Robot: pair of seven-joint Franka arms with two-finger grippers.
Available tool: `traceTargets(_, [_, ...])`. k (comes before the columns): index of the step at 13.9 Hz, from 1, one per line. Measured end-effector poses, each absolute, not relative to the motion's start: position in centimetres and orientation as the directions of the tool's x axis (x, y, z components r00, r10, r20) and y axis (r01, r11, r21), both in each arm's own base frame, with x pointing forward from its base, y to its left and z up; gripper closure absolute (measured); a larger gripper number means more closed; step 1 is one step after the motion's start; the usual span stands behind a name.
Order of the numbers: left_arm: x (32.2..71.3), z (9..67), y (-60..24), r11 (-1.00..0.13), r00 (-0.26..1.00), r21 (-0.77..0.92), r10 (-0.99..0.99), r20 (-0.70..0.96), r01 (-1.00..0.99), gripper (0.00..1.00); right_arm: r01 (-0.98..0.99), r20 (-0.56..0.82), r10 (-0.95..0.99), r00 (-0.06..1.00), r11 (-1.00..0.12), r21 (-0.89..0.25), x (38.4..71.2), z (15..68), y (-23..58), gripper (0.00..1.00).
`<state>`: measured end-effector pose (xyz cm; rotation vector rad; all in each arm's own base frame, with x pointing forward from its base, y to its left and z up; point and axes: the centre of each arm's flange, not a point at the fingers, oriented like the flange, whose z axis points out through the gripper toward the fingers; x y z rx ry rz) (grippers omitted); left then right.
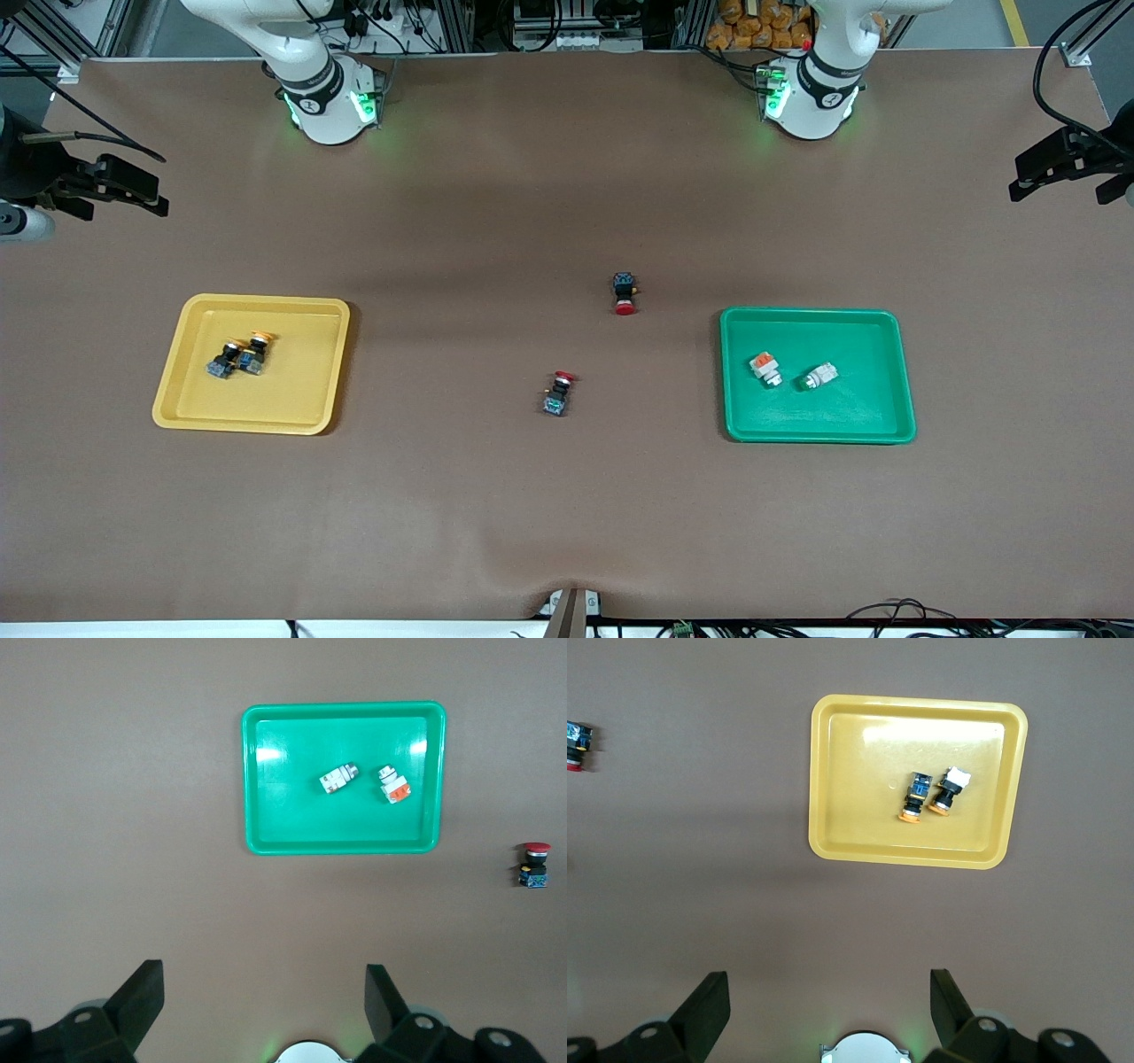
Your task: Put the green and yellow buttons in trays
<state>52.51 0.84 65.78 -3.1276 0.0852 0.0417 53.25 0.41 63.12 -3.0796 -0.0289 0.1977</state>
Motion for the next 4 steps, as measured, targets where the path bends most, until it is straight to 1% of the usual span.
traceTargets(4, [52.44, 65.73, 0.88, -0.999, 0.998, -0.011, -0.053, -0.033, -0.053, 0.00, 0.015, -0.127, 0.022, 0.992, -0.998, -0.056, 53.25, 63.12, 0.41, 0.00])
